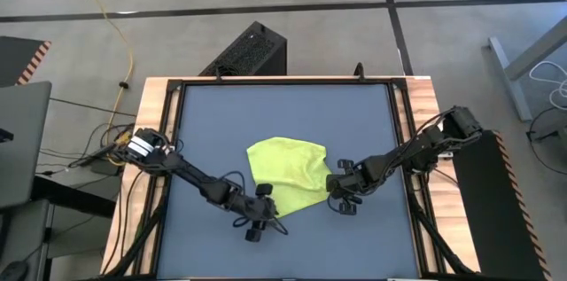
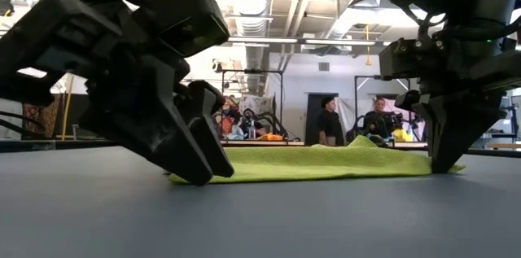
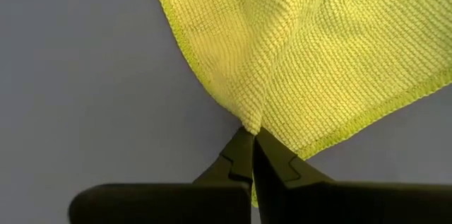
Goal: Roll towel
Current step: Fold the green towel
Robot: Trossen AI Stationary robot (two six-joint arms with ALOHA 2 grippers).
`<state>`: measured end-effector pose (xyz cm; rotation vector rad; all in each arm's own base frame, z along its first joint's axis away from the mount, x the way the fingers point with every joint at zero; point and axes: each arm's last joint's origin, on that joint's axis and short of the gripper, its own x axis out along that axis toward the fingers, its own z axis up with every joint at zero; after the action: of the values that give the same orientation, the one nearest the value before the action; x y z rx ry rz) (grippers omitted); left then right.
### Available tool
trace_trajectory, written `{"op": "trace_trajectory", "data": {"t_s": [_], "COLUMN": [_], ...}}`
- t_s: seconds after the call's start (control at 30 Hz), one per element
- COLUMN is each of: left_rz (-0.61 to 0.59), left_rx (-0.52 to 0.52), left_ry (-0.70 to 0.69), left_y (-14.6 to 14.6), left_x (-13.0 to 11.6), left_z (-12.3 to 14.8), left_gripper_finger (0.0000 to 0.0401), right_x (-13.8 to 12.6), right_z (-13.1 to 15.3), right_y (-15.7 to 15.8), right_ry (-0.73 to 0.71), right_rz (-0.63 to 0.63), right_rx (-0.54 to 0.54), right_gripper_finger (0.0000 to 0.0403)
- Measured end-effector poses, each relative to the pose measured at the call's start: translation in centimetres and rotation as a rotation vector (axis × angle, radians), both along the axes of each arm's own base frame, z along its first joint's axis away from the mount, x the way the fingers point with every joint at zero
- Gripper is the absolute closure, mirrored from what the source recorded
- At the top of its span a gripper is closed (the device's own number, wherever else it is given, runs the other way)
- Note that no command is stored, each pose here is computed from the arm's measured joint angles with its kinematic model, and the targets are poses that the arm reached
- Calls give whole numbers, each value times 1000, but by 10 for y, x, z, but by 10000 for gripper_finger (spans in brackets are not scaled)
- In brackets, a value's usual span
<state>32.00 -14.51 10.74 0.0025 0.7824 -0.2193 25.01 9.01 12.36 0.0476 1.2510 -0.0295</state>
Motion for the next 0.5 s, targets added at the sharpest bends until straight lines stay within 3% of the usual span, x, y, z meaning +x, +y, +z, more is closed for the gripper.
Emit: {"op": "trace_trajectory", "data": {"t_s": [0.17,0.33,0.5], "left_rz": [36,52,58], "left_rx": [102,128,133], "left_ry": [78,93,82], "left_y": [-2,-3,6], "left_x": [-10,-13,-13], "left_z": [-5,-7,7], "left_gripper_finger": [282,383,399], "right_x": [-1,-1,-5], "right_z": [1,13,44], "right_y": [1,2,-1], "right_ry": [-2,-48,-126], "right_rz": [-39,-99,-94], "right_rx": [21,95,177], "right_gripper_finger": [382,383,383]}}
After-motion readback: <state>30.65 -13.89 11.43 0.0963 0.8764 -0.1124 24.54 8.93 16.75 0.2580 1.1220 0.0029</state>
